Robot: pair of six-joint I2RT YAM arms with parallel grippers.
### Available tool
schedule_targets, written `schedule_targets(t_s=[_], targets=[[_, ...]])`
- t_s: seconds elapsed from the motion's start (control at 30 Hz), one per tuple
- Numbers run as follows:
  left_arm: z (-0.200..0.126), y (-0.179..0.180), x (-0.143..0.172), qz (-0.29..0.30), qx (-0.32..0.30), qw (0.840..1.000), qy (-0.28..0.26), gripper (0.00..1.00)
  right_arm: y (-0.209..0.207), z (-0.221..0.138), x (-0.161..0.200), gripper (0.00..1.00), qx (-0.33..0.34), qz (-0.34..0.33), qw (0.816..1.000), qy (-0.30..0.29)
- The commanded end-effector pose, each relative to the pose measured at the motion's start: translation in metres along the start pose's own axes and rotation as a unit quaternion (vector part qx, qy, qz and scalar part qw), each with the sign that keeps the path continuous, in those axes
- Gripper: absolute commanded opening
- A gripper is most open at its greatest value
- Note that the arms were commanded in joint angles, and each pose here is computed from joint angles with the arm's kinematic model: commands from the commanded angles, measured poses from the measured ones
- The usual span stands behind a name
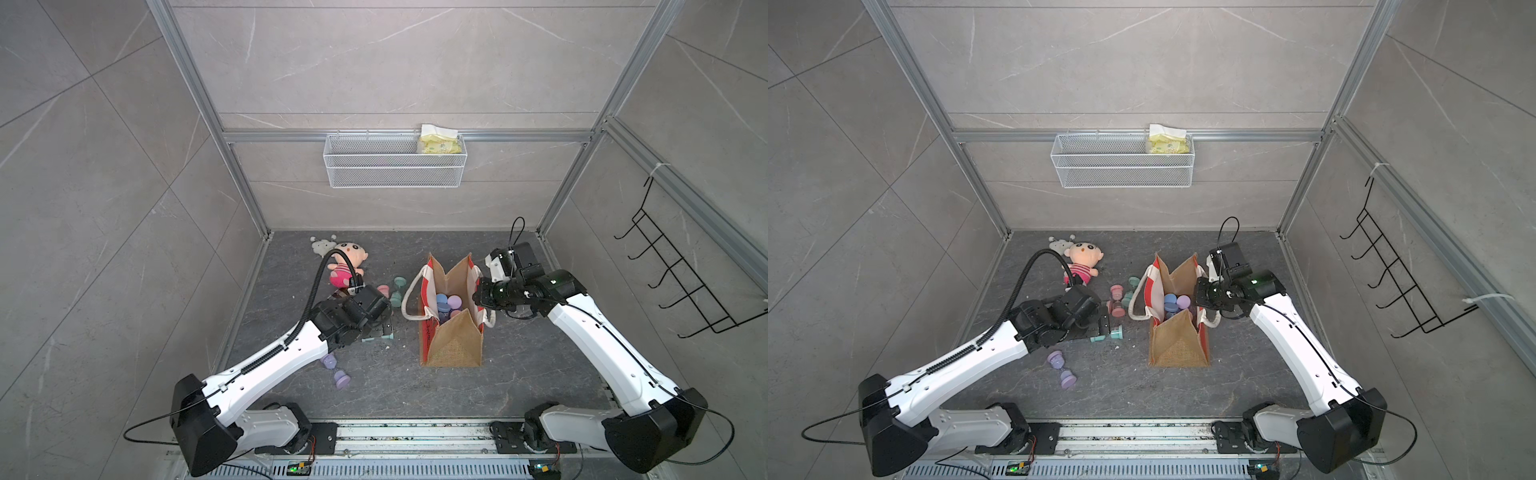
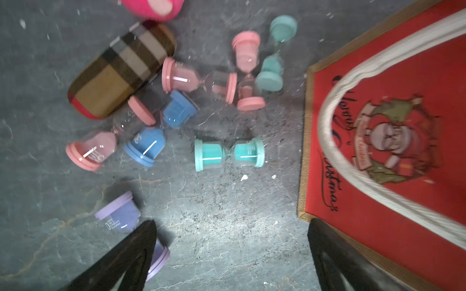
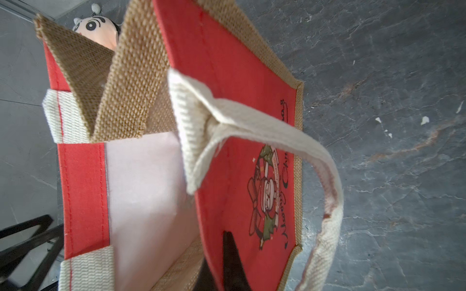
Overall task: Put the hourglass into the canvas bag
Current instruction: Pick up the hourglass from the center of the board.
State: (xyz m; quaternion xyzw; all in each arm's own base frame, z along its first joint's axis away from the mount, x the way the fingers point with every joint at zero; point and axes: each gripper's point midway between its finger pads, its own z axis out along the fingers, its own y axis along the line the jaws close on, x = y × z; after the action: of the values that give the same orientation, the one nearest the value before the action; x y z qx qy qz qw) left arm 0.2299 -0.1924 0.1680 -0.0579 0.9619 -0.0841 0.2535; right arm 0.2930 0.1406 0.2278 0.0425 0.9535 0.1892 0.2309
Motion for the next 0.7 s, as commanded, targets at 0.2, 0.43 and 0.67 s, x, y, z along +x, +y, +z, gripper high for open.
schedule_targets(t_s=[0.2,0.43,0.67], targets=[[0.054,-0.008,0.004,-0.090,-0.028,0.995,-0.005,0.96,-0.001,-0.014,-0.006,0.00,0.010,-0.003,1.000,-0.018],[0.086,-0.009,-0.002,-0.019,-0.100,0.995,0.005,1.00,-0.003,-0.012,-0.007,0.00,0.014,-0.005,1.000,-0.019],[0.101,-0.020,0.001,-0.014,-0.090,0.995,0.033,1.00,-0.004,-0.010,-0.008,0.00,0.018,-0.010,1.000,-0.020]])
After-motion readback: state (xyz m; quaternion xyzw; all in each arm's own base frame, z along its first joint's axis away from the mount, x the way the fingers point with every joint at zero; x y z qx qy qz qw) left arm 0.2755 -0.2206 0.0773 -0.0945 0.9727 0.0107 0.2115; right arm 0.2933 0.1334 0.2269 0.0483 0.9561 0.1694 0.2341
